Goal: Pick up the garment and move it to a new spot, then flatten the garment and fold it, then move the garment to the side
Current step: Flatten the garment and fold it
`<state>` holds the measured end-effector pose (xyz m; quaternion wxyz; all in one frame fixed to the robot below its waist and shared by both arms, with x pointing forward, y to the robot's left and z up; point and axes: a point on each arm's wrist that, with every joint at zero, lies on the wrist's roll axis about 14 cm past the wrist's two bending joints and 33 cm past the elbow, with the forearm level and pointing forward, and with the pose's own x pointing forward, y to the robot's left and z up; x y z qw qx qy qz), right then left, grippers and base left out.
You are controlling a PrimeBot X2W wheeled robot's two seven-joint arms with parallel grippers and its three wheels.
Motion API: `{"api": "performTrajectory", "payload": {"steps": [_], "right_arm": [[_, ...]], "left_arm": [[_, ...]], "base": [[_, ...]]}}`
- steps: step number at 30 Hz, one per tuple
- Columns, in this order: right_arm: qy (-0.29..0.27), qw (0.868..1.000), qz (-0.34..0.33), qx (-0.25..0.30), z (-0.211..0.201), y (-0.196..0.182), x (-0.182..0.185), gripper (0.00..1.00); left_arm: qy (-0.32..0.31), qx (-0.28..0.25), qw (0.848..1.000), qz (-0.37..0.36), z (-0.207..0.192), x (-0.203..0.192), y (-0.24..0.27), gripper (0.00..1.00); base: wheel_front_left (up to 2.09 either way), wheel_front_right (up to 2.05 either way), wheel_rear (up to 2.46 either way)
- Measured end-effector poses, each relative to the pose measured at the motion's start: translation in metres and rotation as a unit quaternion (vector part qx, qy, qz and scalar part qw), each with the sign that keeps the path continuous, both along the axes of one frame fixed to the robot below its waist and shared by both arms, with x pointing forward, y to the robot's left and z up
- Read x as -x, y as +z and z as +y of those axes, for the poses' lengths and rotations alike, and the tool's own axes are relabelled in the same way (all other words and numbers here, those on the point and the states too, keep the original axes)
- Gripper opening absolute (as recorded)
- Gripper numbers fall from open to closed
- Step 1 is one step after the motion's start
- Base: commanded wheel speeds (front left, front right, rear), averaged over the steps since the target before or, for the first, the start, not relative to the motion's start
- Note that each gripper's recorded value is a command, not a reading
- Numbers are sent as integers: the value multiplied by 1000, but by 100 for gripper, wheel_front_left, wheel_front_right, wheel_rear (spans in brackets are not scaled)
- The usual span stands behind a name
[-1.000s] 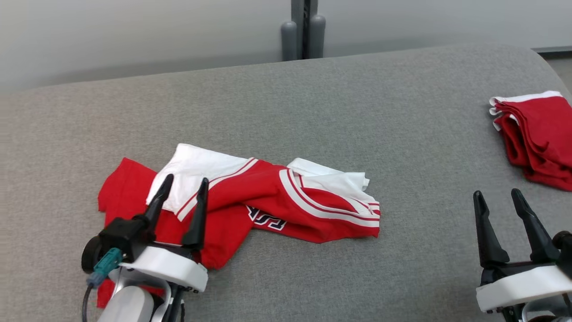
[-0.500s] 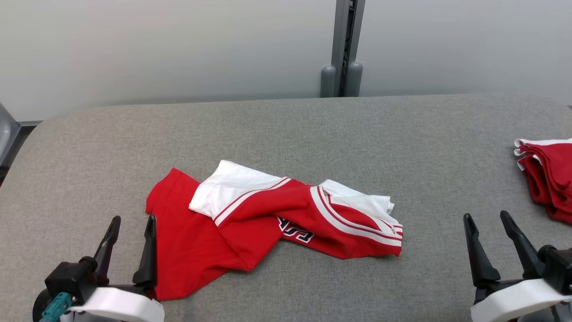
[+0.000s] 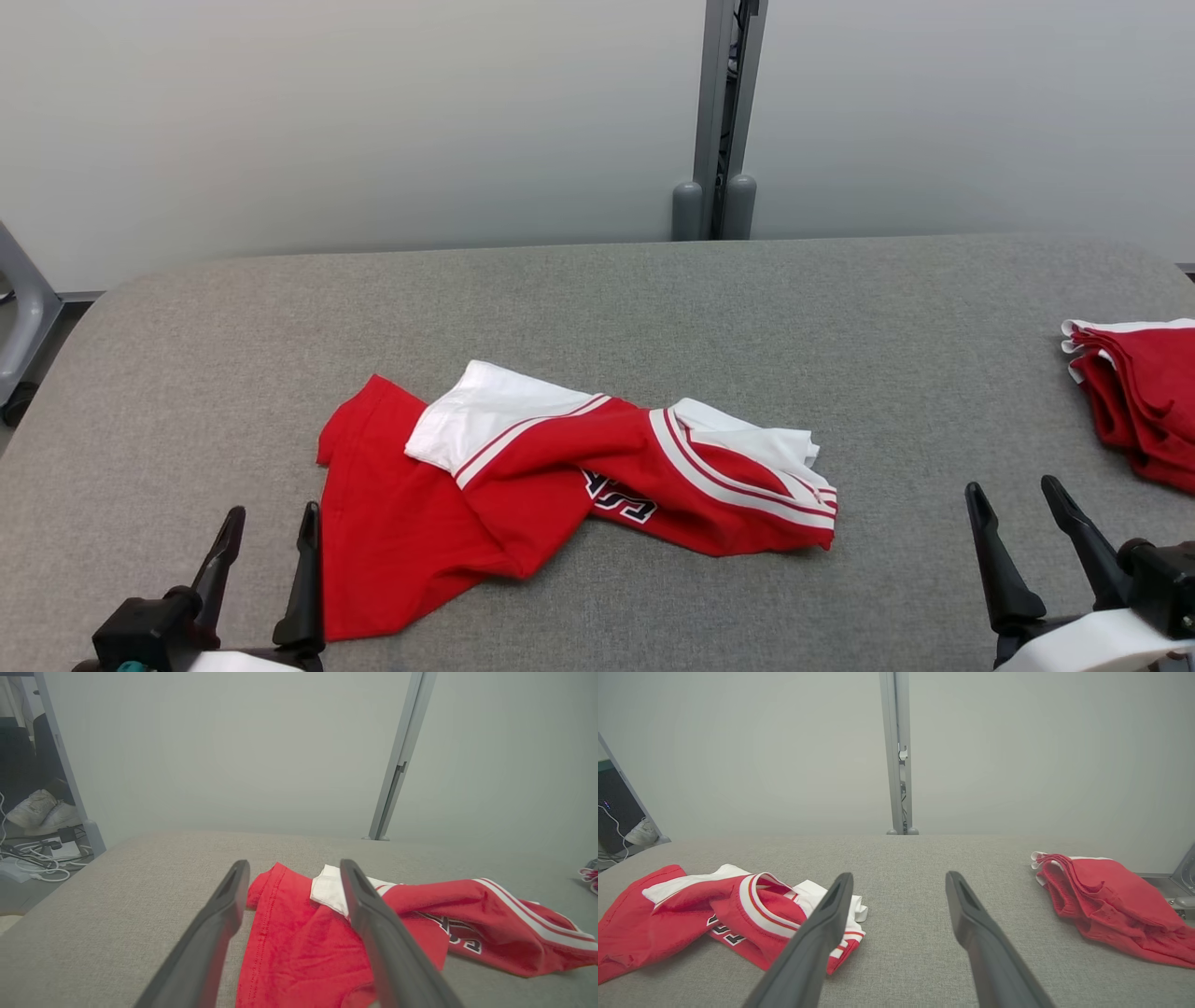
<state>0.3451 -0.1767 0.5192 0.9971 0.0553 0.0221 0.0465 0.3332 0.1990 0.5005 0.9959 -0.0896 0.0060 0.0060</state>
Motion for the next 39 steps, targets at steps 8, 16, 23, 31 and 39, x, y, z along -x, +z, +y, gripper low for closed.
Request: {"api": "performTrajectory", "payload": {"steps": [8,16,23,31,39], "right_arm": [[0,1000,1,2,0,1,0,100],[0,1000,1,2,-1,1,-1,100],[2,1000,5,1,1,-2,-3,100],[53,999,1,-2,29,1,-42,100],[161,987,17,10,90,-6,-94,100]], "left_arm": [[0,-6,1000,3,0,4,2,100],[1,-7,1000,5,0,4,3,100],[3,-11,1000,8,1,5,2,100],[7,-11,1000,-6,4,-6,12,100],[27,-10,1000,-5,14,-19,7,100]], "base": [[0,0,0],[0,0,0],[0,0,0],[0,0,0],[0,0,0]]}}
